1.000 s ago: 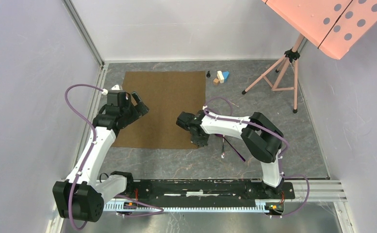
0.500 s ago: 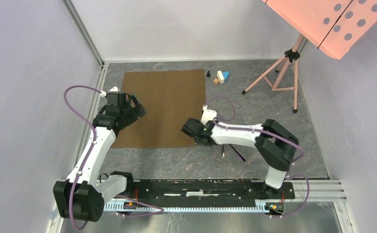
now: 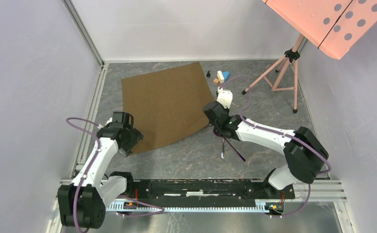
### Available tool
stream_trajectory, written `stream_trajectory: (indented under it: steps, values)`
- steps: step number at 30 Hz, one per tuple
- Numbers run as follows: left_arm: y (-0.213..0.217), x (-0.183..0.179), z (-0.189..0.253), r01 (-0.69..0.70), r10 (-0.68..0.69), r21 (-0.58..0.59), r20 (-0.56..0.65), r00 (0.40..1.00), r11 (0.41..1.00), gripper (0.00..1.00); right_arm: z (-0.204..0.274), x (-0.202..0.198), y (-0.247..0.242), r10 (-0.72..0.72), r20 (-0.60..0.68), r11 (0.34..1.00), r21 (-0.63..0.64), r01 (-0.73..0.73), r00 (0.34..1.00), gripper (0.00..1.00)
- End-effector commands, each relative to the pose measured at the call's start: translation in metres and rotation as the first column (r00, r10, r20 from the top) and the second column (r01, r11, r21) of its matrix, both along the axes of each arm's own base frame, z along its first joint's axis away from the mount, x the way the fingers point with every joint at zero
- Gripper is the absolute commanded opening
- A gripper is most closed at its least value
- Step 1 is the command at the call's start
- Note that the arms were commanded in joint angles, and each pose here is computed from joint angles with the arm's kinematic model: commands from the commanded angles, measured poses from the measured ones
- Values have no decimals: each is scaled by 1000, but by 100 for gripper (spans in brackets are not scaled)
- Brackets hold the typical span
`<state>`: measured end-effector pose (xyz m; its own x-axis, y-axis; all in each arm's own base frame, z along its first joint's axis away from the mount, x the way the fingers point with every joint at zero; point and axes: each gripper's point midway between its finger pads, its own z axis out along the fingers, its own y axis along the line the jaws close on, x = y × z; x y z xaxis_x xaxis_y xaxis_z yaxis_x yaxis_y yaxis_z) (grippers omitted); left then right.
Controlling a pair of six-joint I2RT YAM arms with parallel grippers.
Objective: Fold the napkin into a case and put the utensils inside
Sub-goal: Pick up the flattened napkin from the center of the board.
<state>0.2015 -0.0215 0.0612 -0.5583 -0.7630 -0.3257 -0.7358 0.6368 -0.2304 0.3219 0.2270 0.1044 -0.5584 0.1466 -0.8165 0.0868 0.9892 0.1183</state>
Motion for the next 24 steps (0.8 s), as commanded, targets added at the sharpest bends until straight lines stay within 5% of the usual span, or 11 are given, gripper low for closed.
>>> stream_trajectory:
  steps: [1, 6, 14, 24]
  values:
    - [12, -17, 0, -209, 209, 5, 3, 978, 978, 78, 17, 15, -22, -7, 63, 1000, 16, 6, 998, 0]
    - [-3, -29, -12, -206, 201, -54, -87, 976, 977, 57, 13, 10, -22, 29, 71, 997, 65, -33, 997, 0]
    - [2, -27, -13, -258, 255, -24, -69, 964, 966, 52, 13, 8, -19, 42, 74, 995, 90, -48, 996, 0]
    - [-1, -33, -31, -306, 300, 8, -217, 929, 952, 53, 14, 8, -21, 31, 84, 995, 93, -38, 996, 0]
